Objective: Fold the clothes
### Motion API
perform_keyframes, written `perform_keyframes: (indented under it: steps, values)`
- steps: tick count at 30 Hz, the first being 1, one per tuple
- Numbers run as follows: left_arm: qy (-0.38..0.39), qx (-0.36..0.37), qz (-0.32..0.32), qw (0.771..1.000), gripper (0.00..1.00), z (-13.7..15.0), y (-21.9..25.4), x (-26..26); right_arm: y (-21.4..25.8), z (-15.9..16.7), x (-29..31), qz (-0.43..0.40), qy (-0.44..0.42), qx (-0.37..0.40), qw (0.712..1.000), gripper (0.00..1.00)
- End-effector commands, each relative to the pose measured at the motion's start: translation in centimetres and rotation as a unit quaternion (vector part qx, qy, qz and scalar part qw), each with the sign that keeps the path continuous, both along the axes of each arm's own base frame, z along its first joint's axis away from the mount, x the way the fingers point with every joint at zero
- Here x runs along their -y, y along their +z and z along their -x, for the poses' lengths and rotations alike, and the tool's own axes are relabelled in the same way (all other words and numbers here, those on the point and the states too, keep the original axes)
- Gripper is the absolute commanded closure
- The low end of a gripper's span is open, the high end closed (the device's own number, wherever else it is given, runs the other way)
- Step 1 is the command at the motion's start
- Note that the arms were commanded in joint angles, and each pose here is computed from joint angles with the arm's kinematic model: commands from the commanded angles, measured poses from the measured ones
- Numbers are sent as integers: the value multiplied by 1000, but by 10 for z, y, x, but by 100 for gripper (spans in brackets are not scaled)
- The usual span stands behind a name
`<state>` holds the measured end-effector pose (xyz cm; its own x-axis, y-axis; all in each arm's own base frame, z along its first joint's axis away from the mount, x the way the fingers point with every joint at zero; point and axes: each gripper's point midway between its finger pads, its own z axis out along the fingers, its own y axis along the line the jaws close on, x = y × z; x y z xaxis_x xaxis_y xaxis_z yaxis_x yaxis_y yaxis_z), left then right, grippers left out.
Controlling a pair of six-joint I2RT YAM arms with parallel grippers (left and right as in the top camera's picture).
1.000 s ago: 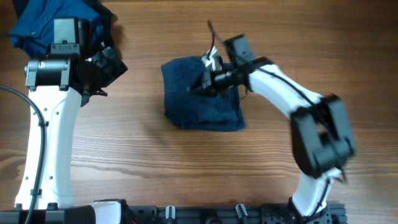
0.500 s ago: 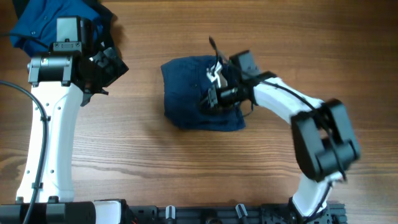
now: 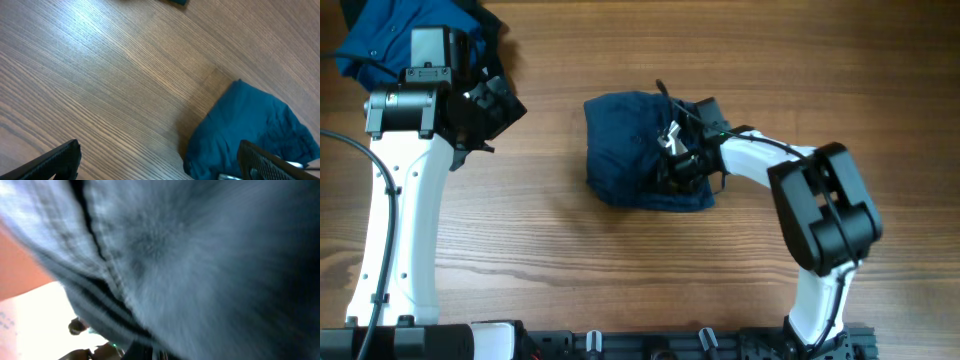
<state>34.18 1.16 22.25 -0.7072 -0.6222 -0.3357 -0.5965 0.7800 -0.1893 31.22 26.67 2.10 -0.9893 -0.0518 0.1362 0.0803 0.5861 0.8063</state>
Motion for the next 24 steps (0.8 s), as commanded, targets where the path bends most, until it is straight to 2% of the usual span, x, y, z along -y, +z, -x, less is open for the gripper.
perform_keyframes:
  steps: [1, 6, 10, 17, 20, 24]
  values:
    - [4, -4, -3, 1000, 0, 0, -2, -3, 85, -29, 9, -39, -28, 102, 994, 92]
    - [4, -3, -3, 1000, 0, -1, -2, -3, 202, -37, 5, -103, -47, 236, 965, 86]
    - [4, -4, -3, 1000, 0, 0, -2, -3, 239, -43, 4, -136, -64, 277, 949, 83]
    - [4, -4, -3, 1000, 0, 0, -2, -3, 225, -77, -7, -157, -83, 292, 940, 82]
    - [4, -4, -3, 1000, 0, 0, -2, -3, 196, -96, -13, -160, -94, 273, 944, 82]
    - [4, -4, -3, 1000, 0, 0, -2, -3, 133, -114, -19, -151, -111, 210, 959, 83]
